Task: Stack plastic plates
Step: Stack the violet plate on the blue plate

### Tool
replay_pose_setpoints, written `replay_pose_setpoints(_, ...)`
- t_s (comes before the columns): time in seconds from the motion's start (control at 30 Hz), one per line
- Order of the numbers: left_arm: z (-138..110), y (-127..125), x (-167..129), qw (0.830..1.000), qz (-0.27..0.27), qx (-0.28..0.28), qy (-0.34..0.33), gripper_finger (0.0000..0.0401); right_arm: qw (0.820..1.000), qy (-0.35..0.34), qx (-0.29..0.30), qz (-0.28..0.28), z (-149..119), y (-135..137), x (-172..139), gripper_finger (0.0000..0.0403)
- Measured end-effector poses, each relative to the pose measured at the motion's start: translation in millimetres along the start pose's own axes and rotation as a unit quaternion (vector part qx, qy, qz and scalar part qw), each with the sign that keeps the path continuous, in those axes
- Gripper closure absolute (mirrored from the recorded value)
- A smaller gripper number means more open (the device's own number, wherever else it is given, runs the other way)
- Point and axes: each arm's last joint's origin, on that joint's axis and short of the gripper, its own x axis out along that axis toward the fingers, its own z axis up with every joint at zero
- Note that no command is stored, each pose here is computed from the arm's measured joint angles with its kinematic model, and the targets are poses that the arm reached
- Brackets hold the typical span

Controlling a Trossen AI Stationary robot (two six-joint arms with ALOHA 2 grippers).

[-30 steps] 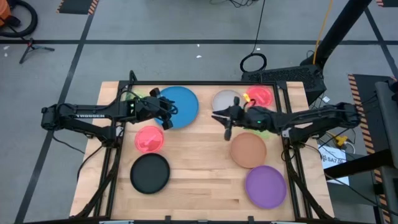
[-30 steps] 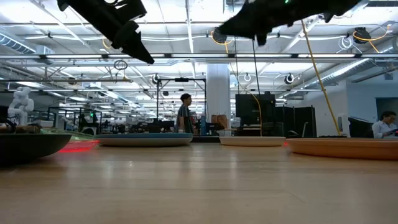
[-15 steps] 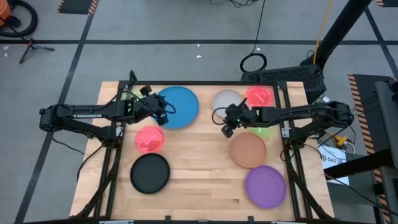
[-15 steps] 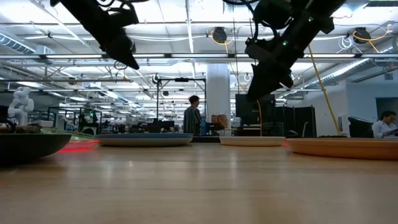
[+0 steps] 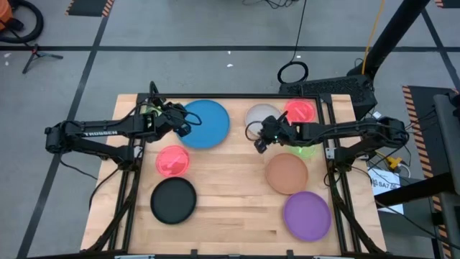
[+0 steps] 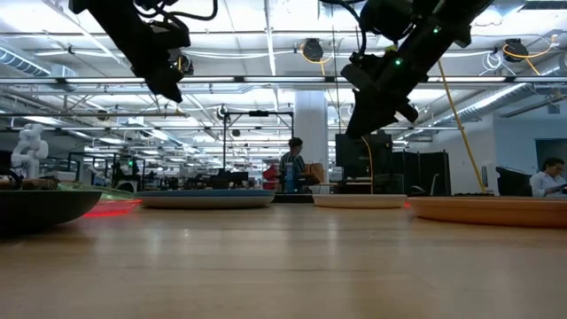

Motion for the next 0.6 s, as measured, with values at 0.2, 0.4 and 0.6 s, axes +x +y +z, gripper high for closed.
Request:
replay_pose_setpoints(0.2,-1.5,8.9,-1.4,0.987,0.156,0.014,0.021,0.0258,0.999,0.000,0.020,0.032,19.2,-4.2,3.6,0.0335)
replay_pose_setpoints(0.4,-8.4,18.4,-6.6,0.966,0.254,0.026,0.046,0.0258,0.999,0.005,-0.013,0.037,47.5,10.2,9.3,0.0335)
replay_pose_setpoints(0.6,-19.6,29.2,-15.3,0.977,0.209,0.004,0.051,0.0258,0.995,0.088,-0.041,0.012,55.6,22.5,23.5,0.0335)
